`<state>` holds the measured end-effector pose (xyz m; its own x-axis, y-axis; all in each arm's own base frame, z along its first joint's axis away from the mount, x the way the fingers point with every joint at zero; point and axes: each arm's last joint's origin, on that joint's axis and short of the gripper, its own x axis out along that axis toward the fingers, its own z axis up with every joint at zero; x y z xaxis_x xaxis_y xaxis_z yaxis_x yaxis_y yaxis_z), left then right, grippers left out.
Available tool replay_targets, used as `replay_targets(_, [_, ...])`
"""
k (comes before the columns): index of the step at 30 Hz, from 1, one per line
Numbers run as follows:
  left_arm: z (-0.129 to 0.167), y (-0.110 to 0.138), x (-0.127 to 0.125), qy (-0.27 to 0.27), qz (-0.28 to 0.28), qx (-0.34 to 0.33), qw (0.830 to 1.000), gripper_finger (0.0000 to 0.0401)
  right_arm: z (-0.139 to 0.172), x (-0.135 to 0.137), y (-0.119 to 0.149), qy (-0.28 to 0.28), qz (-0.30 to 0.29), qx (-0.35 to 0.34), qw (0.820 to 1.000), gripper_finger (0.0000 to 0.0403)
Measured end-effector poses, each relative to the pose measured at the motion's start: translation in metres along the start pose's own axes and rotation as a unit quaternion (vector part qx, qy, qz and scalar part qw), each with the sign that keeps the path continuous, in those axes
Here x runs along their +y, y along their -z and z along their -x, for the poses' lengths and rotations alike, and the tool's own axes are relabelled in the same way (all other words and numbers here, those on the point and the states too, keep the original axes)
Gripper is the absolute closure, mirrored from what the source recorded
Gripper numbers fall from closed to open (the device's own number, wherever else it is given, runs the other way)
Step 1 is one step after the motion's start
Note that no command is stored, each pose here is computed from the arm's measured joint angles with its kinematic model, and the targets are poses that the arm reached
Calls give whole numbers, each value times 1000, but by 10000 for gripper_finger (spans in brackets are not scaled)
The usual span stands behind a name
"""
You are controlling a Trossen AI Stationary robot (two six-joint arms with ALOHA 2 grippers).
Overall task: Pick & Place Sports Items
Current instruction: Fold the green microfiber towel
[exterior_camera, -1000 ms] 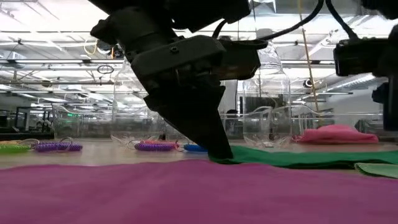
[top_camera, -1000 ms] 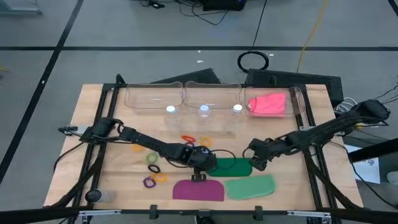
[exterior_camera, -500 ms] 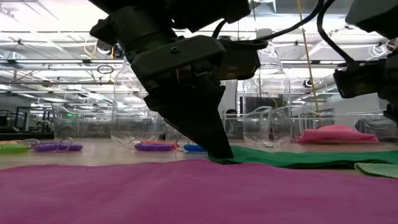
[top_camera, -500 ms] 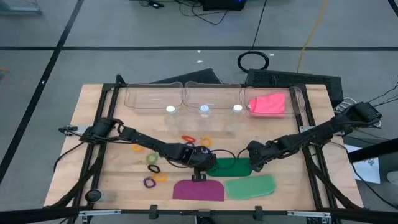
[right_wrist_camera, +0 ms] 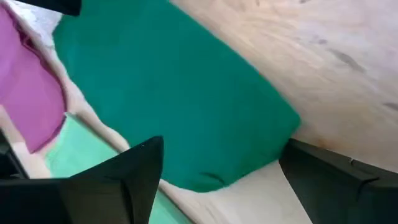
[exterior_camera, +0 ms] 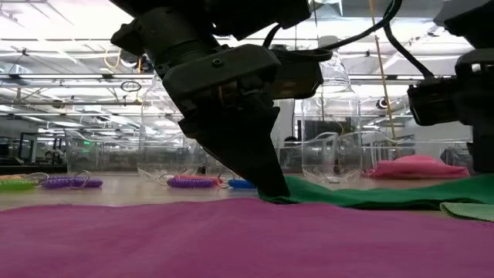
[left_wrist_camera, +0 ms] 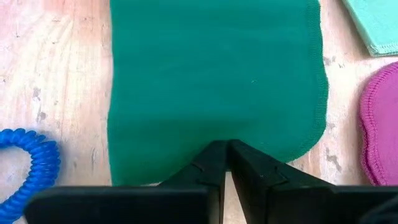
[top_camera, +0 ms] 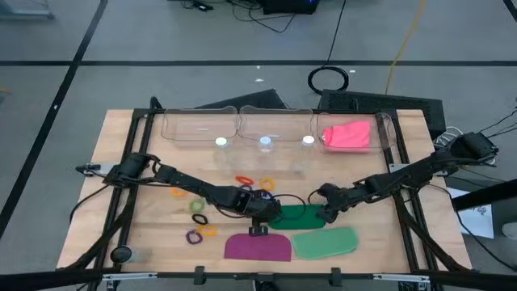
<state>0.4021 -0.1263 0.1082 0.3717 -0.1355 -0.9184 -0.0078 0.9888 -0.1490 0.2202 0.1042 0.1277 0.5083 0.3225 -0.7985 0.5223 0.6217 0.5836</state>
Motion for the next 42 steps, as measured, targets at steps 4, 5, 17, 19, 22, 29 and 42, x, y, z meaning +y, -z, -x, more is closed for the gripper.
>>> replay_targets(4, [0, 0, 0, 0, 0, 0, 1000, 375, -1, -4, 2, 13, 5, 7, 1000, 179])
replay_targets(5, [0, 0, 0, 0, 0, 0, 1000, 375, -1, -4, 2, 16, 7, 8, 1000, 185])
replay_targets(17, [0, 0, 0, -1, 1, 0, 1000, 375, 4, -8, 5, 34, 13, 24, 999, 339])
replay_targets(19, [0, 0, 0, -1, 1, 0, 1000, 375, 7, -6, 5, 26, 16, 27, 999, 368])
replay_targets(22, [0, 0, 0, -1, 1, 0, 1000, 375, 12, -3, 5, 13, 17, 24, 999, 401])
replay_targets(29, [0, 0, 0, -1, 1, 0, 1000, 375, 22, 1, 5, -6, 23, 6, 1000, 391])
replay_targets(42, [0, 0, 0, -1, 1, 0, 1000, 375, 24, 2, -1, -2, 45, -39, 998, 358])
